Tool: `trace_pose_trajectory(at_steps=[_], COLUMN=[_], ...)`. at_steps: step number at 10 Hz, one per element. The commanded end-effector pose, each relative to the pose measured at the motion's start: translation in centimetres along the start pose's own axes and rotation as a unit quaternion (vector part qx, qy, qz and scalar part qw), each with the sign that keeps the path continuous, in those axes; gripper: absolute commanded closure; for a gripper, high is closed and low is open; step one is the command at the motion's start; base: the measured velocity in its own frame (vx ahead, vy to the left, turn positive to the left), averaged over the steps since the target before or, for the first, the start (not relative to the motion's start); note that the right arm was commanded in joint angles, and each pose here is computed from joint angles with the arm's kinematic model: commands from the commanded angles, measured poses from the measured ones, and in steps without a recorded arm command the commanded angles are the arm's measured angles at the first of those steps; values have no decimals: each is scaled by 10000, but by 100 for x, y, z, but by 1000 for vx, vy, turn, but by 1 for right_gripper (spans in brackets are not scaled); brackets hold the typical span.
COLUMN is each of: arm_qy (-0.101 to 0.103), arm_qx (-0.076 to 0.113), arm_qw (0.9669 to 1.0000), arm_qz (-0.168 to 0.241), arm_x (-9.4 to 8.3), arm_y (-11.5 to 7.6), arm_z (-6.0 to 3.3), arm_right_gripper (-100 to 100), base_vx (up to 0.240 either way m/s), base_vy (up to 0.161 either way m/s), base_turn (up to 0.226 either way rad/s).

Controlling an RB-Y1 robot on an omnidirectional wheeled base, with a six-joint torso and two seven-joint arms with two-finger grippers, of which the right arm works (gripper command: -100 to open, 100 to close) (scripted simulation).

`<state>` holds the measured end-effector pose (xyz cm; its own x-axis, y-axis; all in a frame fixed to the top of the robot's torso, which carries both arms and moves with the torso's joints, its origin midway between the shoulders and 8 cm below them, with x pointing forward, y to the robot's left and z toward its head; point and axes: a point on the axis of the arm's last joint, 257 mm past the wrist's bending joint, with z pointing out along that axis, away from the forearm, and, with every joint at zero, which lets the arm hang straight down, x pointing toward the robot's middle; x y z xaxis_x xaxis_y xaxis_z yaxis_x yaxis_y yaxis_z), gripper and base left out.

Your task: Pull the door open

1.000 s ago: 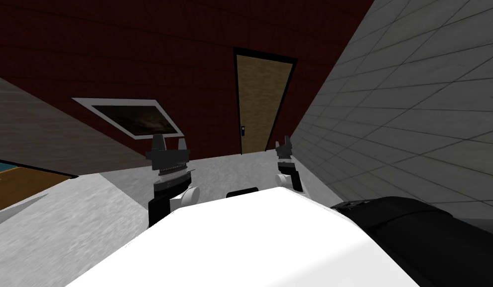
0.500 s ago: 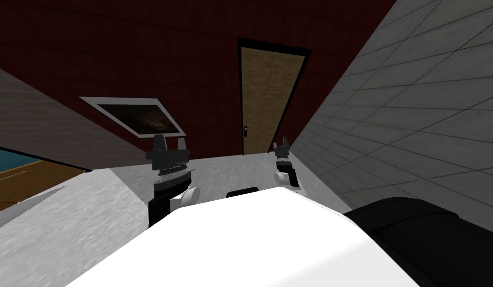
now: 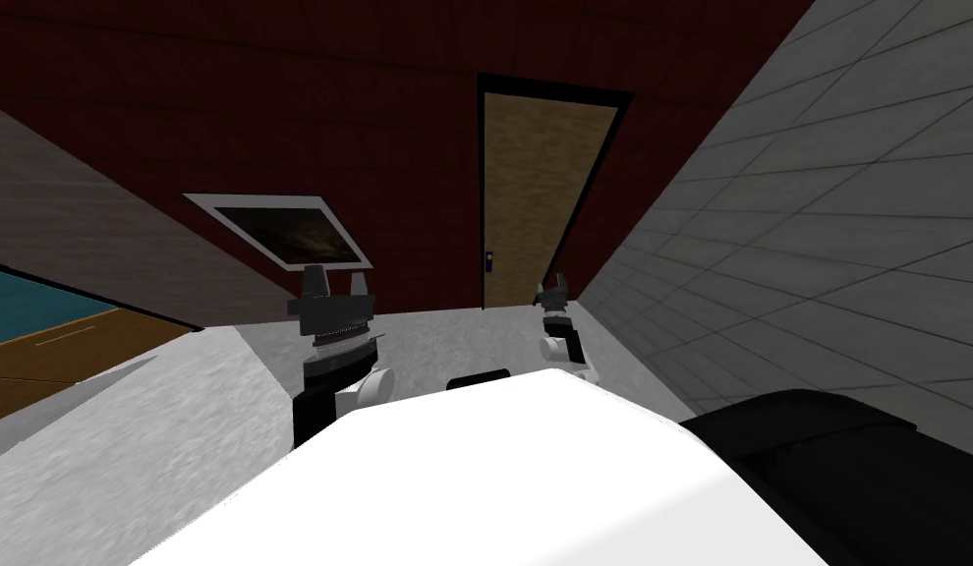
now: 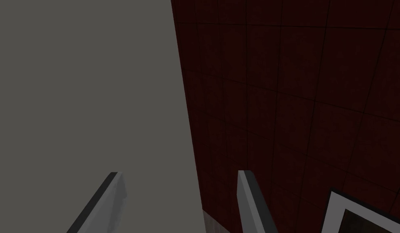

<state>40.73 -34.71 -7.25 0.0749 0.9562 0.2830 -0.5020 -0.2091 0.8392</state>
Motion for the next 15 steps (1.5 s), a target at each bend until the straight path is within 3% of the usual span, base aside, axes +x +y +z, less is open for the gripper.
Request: trace_pose_trajectory(at_steps=[1, 4, 8, 12, 15], arm_qy=[-60, -180, -375, -603, -791], arm_qx=[68, 180, 318, 437, 510], arm_qw=[9997, 9978, 9919, 9816, 9709], arm_qz=[221, 615, 1175, 1758, 2200], arm_x=[-60, -165, -310, -451, -550], arm_y=[-100, -271, -507, -749, -931], arm_z=[27, 62, 104, 137, 155], arm_right_gripper=[-100, -100, -100, -100, -100], base_vx=[97, 100, 99, 96, 86], base_vy=[-2, -15, -27, -25, -18], base_turn=[97, 90, 94, 98, 90])
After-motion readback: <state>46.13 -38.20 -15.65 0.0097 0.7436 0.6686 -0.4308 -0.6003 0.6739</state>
